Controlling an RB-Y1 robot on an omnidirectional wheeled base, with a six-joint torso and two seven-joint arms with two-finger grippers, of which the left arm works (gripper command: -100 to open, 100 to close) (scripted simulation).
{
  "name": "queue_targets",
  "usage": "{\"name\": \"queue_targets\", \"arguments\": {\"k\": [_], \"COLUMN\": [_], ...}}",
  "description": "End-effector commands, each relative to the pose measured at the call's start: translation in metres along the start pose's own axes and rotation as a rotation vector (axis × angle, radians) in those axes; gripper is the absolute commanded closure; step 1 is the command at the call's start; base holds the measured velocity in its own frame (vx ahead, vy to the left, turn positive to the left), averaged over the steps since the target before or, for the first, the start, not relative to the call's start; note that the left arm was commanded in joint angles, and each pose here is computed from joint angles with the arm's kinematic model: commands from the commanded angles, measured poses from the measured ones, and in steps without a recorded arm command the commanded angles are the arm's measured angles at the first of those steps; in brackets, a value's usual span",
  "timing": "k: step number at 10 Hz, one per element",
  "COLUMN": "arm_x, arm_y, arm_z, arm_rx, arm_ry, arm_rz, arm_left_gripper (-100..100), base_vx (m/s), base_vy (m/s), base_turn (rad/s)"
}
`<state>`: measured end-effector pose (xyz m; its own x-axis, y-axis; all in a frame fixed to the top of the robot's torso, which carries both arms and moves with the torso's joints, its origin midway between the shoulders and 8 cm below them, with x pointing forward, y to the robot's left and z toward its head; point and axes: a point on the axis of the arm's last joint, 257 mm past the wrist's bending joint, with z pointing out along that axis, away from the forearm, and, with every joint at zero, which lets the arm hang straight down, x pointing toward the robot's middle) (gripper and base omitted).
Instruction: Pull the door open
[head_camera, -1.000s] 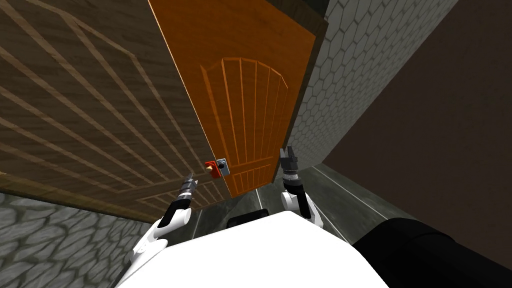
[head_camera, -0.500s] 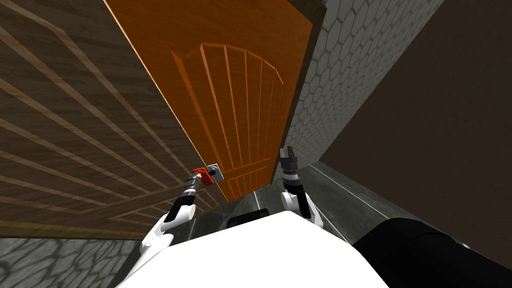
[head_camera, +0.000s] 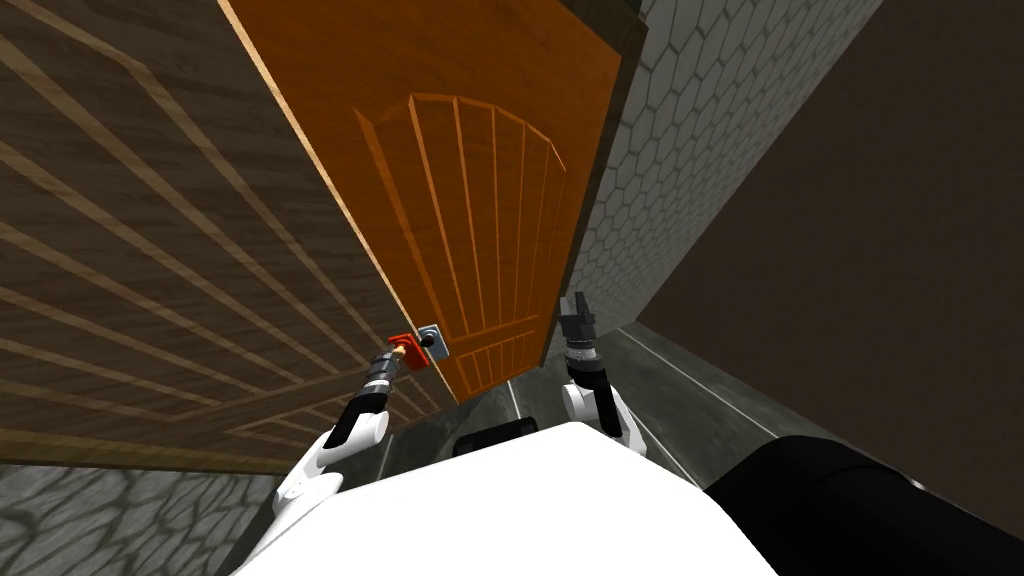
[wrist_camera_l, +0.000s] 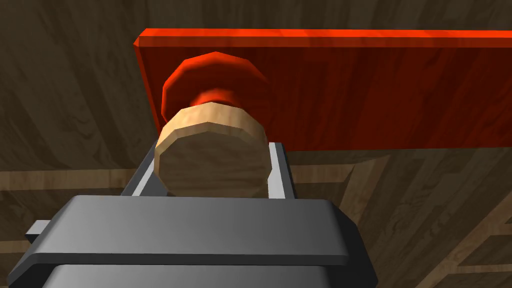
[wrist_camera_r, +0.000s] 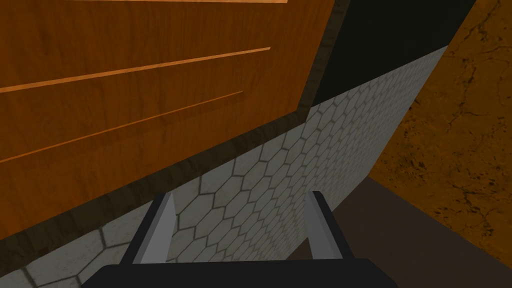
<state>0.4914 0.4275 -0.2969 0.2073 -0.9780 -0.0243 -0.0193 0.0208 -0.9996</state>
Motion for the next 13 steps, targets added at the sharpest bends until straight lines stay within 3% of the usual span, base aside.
{"name": "queue_targets", "arguments": {"k": [1,2,3,4,9,10,11,13], "arm_x": [-0.015,-0.028,-0.028,-0.012,0.034,0.028,0.004,-0.017], "arm_y": [0.010,0.014,0.014,0.009,-0.001,0.001,0.011,0.019], "arm_z": [-0.0031,-0.0080,-0.0080,-0.0089,-0.0114,-0.0098,-0.0153,-0.0194], "arm_rx": [-0.019,-0.030,-0.030,-0.020,0.014,0.007,-0.014,-0.032], "arm_ry": [-0.022,-0.038,-0.038,-0.016,0.068,0.057,0.020,-0.015], "arm_rz": [0.009,0.017,0.017,0.010,-0.022,-0.016,-0.002,0.012], "arm_left_gripper": [100,100,100,-100,-100,-100,-100,-100], "base_vx": [-0.159,-0.170,-0.142,-0.171,-0.206,-0.098,-0.012,0.061], "base_vy": [0.061,0.093,0.099,0.016,-0.036,-0.024,0.070,0.127], "base_turn": [0.111,0.152,0.033,-0.072,-0.095,-0.021,0.162,0.137]}}
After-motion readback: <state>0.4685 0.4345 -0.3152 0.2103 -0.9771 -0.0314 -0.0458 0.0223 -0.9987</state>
